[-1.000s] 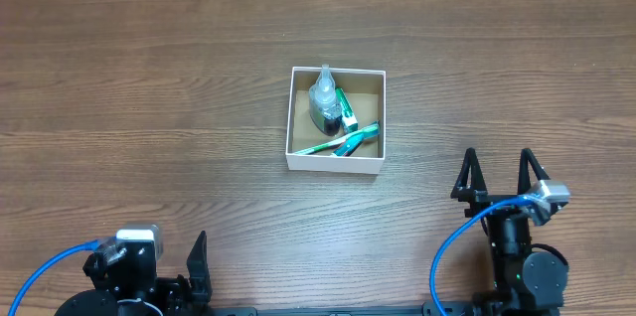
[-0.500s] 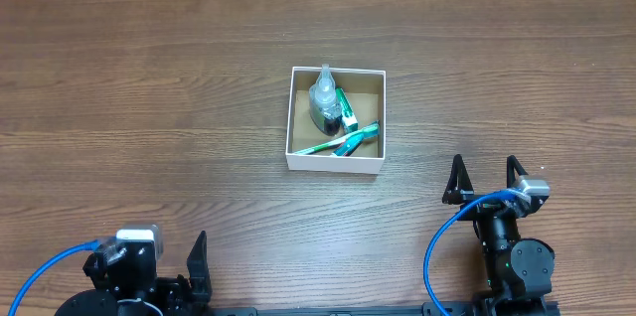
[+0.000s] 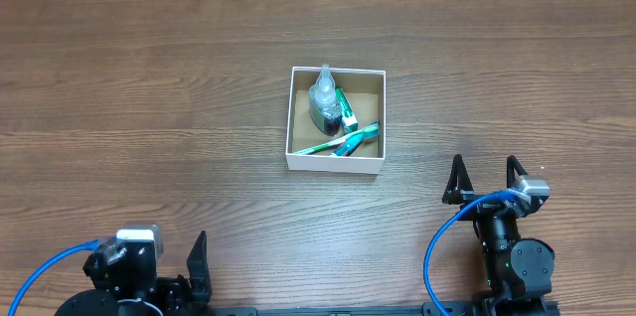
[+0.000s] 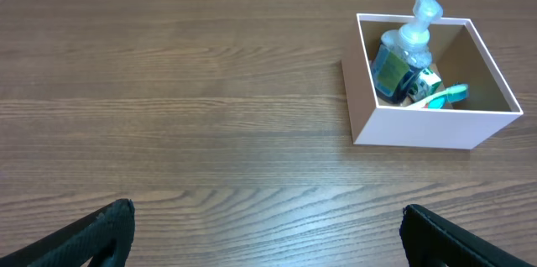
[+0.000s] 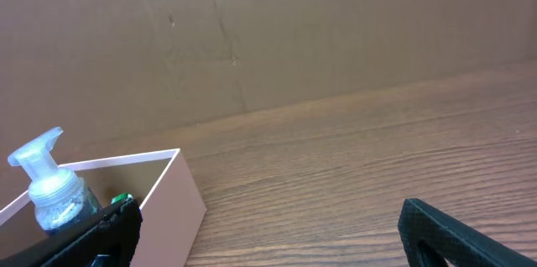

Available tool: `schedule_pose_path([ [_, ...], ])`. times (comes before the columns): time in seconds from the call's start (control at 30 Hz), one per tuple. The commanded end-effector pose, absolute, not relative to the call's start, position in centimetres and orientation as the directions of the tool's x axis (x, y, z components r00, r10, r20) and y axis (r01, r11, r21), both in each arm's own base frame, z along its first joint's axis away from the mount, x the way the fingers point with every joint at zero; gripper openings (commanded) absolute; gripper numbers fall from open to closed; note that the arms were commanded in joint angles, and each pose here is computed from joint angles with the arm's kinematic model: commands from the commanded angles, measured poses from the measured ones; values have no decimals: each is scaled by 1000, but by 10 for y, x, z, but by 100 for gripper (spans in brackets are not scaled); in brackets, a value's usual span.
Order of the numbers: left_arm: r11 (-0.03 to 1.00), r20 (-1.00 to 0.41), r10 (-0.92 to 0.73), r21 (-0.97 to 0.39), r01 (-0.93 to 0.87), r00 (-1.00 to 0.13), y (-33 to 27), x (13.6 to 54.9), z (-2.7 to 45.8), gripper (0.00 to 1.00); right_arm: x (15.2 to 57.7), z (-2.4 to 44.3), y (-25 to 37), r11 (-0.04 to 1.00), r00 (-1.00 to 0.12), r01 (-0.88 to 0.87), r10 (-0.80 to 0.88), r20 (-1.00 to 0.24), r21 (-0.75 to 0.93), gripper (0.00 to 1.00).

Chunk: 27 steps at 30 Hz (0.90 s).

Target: Pack container

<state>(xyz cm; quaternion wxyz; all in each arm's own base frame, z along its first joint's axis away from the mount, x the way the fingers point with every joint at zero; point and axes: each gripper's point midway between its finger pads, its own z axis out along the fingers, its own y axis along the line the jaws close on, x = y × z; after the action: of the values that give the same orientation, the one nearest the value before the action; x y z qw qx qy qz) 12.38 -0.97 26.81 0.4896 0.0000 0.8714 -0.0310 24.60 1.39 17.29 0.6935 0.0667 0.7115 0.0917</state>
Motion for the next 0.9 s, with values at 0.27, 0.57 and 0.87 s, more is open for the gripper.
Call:
schedule_pose_path([
  [0.27,996,-924,-58,-78,39,-378,-7,203,196,100,246,172,16,975,-27,-43,215,-976,216,100],
  [0.57,974,-978,138,162,159,154,-29,239,218,100,246,172,16,975,-26,-44,215,-976,216,100],
  [0.87,976,-992,116,106,188,-39,-30,244,160,100,246,172,16,975,-27,-43,215,-976,216,100],
])
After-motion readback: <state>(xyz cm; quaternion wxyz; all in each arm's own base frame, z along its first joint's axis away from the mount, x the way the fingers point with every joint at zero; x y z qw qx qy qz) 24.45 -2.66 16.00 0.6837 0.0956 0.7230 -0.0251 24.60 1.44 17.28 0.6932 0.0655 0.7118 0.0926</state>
